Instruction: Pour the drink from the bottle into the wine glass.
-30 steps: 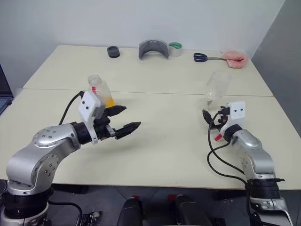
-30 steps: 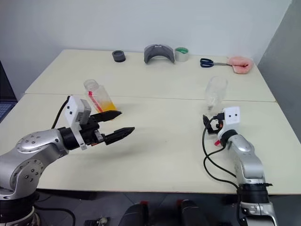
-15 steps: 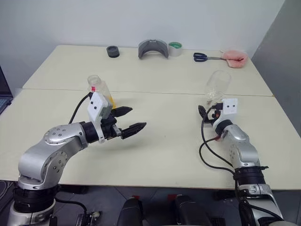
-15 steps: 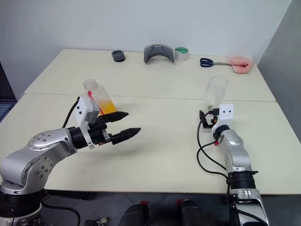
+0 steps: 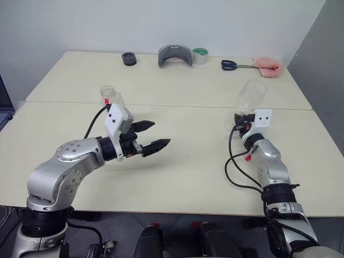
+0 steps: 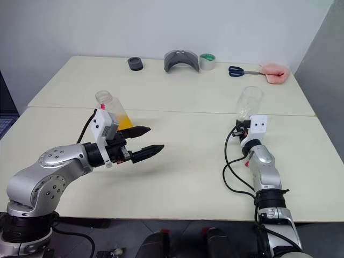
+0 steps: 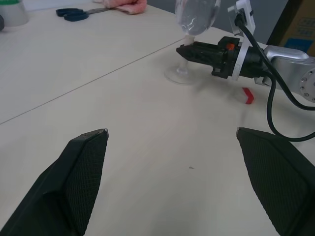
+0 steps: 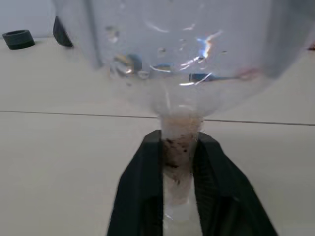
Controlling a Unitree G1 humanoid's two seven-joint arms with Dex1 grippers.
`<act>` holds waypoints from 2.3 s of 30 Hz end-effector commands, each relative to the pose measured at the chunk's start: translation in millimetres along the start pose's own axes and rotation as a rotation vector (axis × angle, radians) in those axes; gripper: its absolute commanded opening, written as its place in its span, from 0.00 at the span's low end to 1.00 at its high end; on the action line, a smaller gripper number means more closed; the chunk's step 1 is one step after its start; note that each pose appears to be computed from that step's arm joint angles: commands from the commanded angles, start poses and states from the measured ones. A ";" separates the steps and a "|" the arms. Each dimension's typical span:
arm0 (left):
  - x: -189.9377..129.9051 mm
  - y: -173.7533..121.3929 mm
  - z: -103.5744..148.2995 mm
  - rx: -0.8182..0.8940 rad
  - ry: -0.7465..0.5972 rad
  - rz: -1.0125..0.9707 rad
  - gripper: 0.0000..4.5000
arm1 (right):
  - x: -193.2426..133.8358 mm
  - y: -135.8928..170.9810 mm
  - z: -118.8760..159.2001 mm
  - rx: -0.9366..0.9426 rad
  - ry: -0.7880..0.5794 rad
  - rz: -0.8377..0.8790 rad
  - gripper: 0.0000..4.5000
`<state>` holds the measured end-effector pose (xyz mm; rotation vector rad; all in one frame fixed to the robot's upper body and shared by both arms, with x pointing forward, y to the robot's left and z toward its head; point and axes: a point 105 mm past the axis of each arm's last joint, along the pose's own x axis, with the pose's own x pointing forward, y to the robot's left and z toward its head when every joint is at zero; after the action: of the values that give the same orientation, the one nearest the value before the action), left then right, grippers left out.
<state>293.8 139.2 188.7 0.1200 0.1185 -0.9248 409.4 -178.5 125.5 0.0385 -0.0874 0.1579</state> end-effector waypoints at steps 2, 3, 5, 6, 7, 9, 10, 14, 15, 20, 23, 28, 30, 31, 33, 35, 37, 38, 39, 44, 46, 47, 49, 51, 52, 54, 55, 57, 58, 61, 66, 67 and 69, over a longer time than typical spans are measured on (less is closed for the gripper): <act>-7.3 -0.9 10.8 0.056 -0.051 0.035 1.00 | 7.1 21.8 22.1 -0.089 -0.074 0.099 0.03; -10.5 1.7 12.1 0.067 -0.059 0.059 1.00 | 9.8 32.2 24.2 -0.104 -0.077 0.137 0.03; -17.2 7.8 15.7 0.080 -0.079 0.118 1.00 | 16.1 53.7 28.9 -0.110 -0.087 0.212 0.03; -23.4 10.4 16.7 0.079 -0.087 0.152 1.00 | 20.2 69.1 32.8 -0.107 -0.098 0.259 0.03; -31.9 12.5 15.6 0.074 -0.090 0.190 1.00 | 24.5 87.5 36.9 -0.100 -0.110 0.314 0.03; -51.3 14.9 7.5 0.041 -0.084 0.262 1.00 | 31.8 123.0 41.5 -0.085 -0.123 0.418 0.03; -62.2 14.1 -0.8 0.029 -0.062 0.294 1.00 | 33.6 140.6 39.1 -0.087 -0.119 0.475 0.03; -89.7 4.9 -21.7 -0.003 -0.001 0.369 1.00 | 38.1 175.3 26.1 -0.082 -0.087 0.581 0.03; -96.1 2.8 -25.3 -0.010 0.006 0.394 1.00 | 39.1 181.7 23.5 -0.068 -0.078 0.596 0.03; -109.0 -7.8 -33.1 -0.037 0.000 0.471 1.00 | 43.8 192.6 13.4 -0.068 -0.047 0.614 0.03; -108.9 -14.2 -36.9 -0.054 -0.006 0.490 1.00 | 46.4 194.0 9.7 -0.069 -0.029 0.612 0.03; -108.3 -11.4 -35.3 -0.053 -0.016 0.501 1.00 | 46.8 194.8 8.3 -0.048 -0.027 0.618 0.23; -107.5 -9.9 -35.0 -0.053 -0.017 0.499 1.00 | 46.3 194.9 8.1 -0.049 -0.029 0.623 0.39; -106.3 -8.8 -35.2 -0.052 -0.016 0.492 1.00 | 45.2 194.3 9.1 -0.033 -0.039 0.629 0.47; -103.2 -5.7 -36.0 -0.054 -0.014 0.476 1.00 | 41.4 190.5 6.1 -0.013 -0.045 0.647 0.62; -101.8 -2.5 -37.8 -0.053 -0.009 0.468 1.00 | 37.4 183.9 0.9 -0.027 -0.046 0.656 0.77; -102.2 3.4 -38.7 -0.049 -0.007 0.470 1.00 | 30.1 174.2 -2.7 -0.035 -0.057 0.679 0.94; -103.4 9.6 -38.0 -0.044 -0.014 0.487 1.00 | 22.4 167.1 -3.4 -0.026 -0.068 0.709 1.00; -104.6 15.5 -37.8 -0.037 -0.017 0.509 1.00 | 13.8 160.4 -3.4 -0.021 -0.077 0.738 1.00; -100.9 26.8 -41.7 -0.029 -0.038 0.539 1.00 | -37.2 132.8 12.5 -0.084 -0.098 0.852 1.00; -97.7 33.9 -40.7 -0.031 -0.060 0.561 1.00 | -58.5 129.4 30.1 -0.090 -0.103 0.903 1.00; -96.2 38.9 -39.5 -0.031 -0.076 0.578 1.00 | -67.9 129.3 40.9 -0.080 -0.107 0.924 1.00; -93.6 49.5 -37.6 -0.036 -0.108 0.613 1.00 | -84.1 131.6 59.3 -0.050 -0.108 0.963 1.00; -91.9 59.7 -37.1 -0.034 -0.129 0.646 1.00 | -96.2 135.2 71.6 -0.033 -0.102 0.993 1.00; -90.8 66.3 -36.6 -0.029 -0.143 0.672 1.00 | -102.3 137.1 78.0 -0.024 -0.100 1.013 1.00; -89.0 75.3 -35.5 -0.016 -0.163 0.711 1.00 | -108.4 138.9 86.1 -0.012 -0.093 1.028 1.00; -88.6 78.6 -34.8 -0.014 -0.175 0.728 1.00 | -109.9 138.7 88.1 -0.002 -0.088 1.030 1.00; -89.3 84.3 -34.2 -0.008 -0.192 0.762 1.00 | -112.4 137.2 88.5 0.011 -0.074 1.034 1.00; -90.6 87.6 -34.5 -0.009 -0.203 0.784 1.00 | -113.2 136.5 88.2 0.016 -0.069 1.036 1.00; -91.1 91.6 -39.0 -0.011 -0.207 0.806 1.00 | -114.2 135.9 87.5 0.022 -0.058 1.040 1.00; -85.7 97.0 -43.3 -0.015 -0.204 0.786 1.00 | -116.3 139.0 88.2 0.010 -0.060 1.061 1.00; -84.3 98.3 -43.5 -0.015 -0.203 0.781 1.00 | -116.4 139.5 88.3 0.007 -0.062 1.062 1.00; -82.0 102.4 -43.3 -0.003 -0.202 0.783 1.00 | -116.5 139.6 87.5 0.003 -0.063 1.062 1.00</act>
<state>322.1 273.1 154.0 0.0229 -0.0734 -0.1426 272.2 -65.5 194.8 0.0310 -0.1036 1.1983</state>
